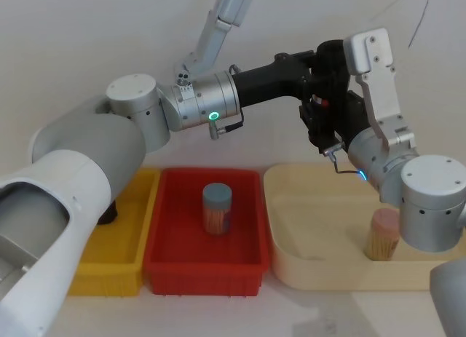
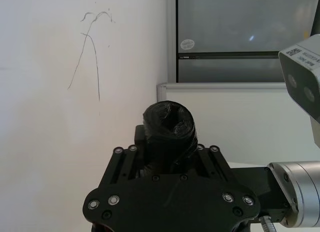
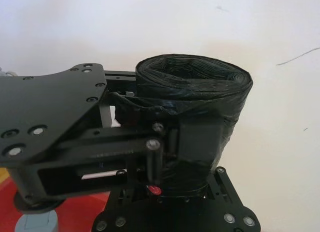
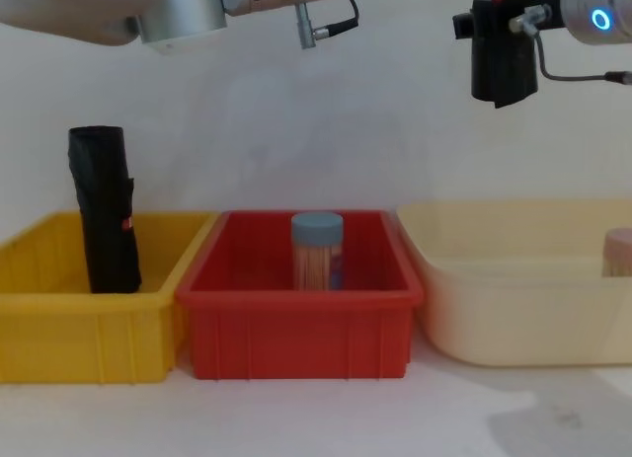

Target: Pick up the garbage bag with the one hand and transfer it to the other hand.

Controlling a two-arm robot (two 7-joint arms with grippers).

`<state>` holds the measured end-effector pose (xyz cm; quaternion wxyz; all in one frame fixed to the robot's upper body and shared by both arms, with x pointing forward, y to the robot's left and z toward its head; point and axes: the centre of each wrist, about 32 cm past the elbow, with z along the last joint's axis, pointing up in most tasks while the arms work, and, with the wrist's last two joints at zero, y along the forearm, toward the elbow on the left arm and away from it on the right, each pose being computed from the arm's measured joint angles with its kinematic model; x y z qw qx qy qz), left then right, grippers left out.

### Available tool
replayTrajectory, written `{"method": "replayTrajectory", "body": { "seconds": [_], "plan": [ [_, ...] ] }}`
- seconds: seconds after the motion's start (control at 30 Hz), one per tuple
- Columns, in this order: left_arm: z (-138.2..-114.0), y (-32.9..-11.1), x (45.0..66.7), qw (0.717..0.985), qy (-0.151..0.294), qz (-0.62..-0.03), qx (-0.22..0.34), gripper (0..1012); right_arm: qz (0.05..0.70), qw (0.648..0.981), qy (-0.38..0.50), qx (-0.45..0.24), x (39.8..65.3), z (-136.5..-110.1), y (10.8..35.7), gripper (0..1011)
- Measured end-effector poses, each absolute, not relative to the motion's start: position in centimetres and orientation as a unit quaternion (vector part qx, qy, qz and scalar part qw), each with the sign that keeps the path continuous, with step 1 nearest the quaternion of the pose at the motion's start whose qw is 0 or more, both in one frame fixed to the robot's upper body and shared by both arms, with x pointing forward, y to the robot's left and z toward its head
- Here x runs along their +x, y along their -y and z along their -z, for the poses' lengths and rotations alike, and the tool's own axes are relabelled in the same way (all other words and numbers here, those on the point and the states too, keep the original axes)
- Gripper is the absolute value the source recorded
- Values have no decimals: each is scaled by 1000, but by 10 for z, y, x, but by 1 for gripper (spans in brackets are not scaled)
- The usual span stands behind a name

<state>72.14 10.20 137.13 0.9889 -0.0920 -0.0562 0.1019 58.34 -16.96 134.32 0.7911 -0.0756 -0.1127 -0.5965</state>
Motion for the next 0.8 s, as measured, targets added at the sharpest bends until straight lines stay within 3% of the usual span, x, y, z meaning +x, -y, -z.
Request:
{"method": "replayTrajectory", "body": {
  "seconds": [0.57, 0.67, 0.8],
  "plan": [
    [-1371, -102, 721, 989, 56, -102, -91, 937, 608, 781, 117, -79, 586, -1344, 171, 513],
    [-1371, -102, 721, 989, 56, -102, -91, 1001, 618, 773, 118, -80, 588, -1344, 173, 513],
    [-1371, -102, 721, 989, 56, -102, -91, 1000, 637, 757, 119, -82, 591, -1344, 178, 513]
  ]
}}
